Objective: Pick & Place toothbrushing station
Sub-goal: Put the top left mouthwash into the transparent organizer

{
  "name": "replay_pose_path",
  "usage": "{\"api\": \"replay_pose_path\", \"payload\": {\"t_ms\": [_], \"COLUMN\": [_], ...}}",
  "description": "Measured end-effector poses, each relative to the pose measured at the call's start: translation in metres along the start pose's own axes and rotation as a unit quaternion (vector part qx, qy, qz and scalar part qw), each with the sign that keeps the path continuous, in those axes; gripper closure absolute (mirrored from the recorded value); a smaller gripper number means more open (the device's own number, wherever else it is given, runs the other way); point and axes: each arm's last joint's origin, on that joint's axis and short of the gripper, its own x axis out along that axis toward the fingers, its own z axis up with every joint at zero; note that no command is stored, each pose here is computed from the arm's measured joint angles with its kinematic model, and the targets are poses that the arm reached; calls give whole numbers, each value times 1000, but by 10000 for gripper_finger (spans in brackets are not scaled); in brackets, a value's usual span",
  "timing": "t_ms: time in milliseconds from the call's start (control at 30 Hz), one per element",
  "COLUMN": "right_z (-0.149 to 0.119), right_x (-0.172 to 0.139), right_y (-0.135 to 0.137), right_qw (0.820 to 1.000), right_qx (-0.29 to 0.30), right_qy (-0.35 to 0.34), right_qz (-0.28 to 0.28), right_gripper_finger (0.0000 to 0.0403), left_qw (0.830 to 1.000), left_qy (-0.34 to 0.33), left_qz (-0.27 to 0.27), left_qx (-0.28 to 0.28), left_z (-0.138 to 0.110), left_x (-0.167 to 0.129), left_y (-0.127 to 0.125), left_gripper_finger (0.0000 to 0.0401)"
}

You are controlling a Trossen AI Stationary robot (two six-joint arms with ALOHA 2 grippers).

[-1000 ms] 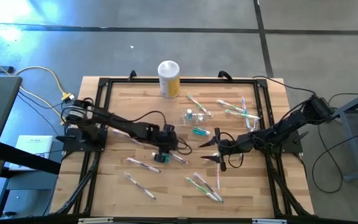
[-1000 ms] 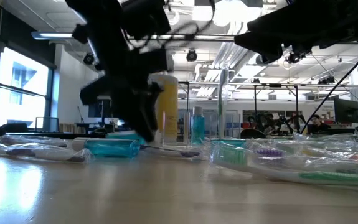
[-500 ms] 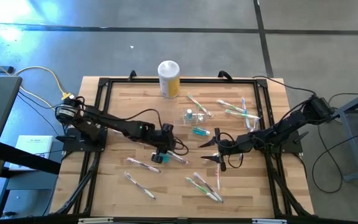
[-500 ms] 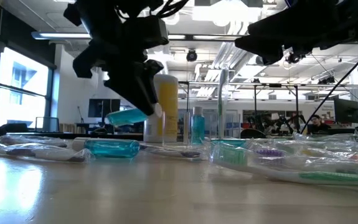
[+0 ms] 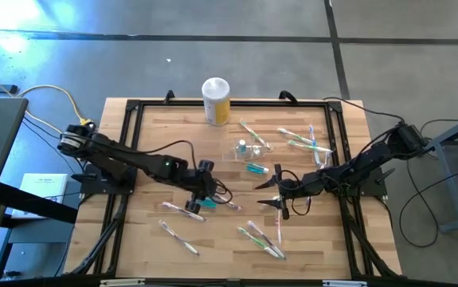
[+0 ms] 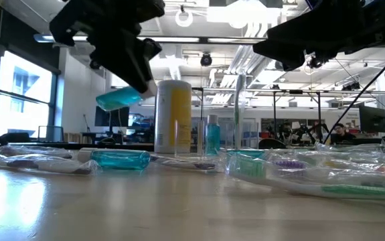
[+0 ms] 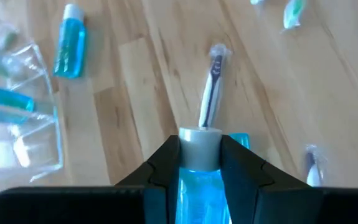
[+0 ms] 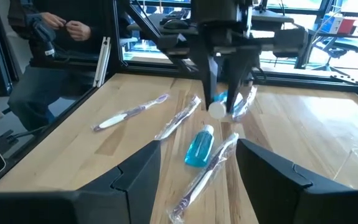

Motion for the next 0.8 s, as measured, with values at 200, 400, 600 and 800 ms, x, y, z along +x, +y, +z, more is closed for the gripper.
{"api": "replay_pose_path", "payload": {"t_ms": [200,400,600,800], "right_z": [2,2,0,-1], "right_x": [0,0,0,-1], "right_y": [0,0,1,8], "right_qw": [1000,1000,999,998], "right_qx": [3,19,41,48], "right_qy": [-8,-10,3,8], "right_qz": [0,0,17,30], "right_gripper_finger": [199,200,200,200], "left_qw": [999,998,996,987], "left_qy": [-18,-30,-65,-144], "left_qz": [19,-11,5,24], "left_qx": [32,62,62,70], "left_z": [4,2,-18,-36], "left_x": [-17,-29,-45,-61], "left_y": [-19,-19,-17,-11], "left_gripper_finger": [320,320,320,320]}}
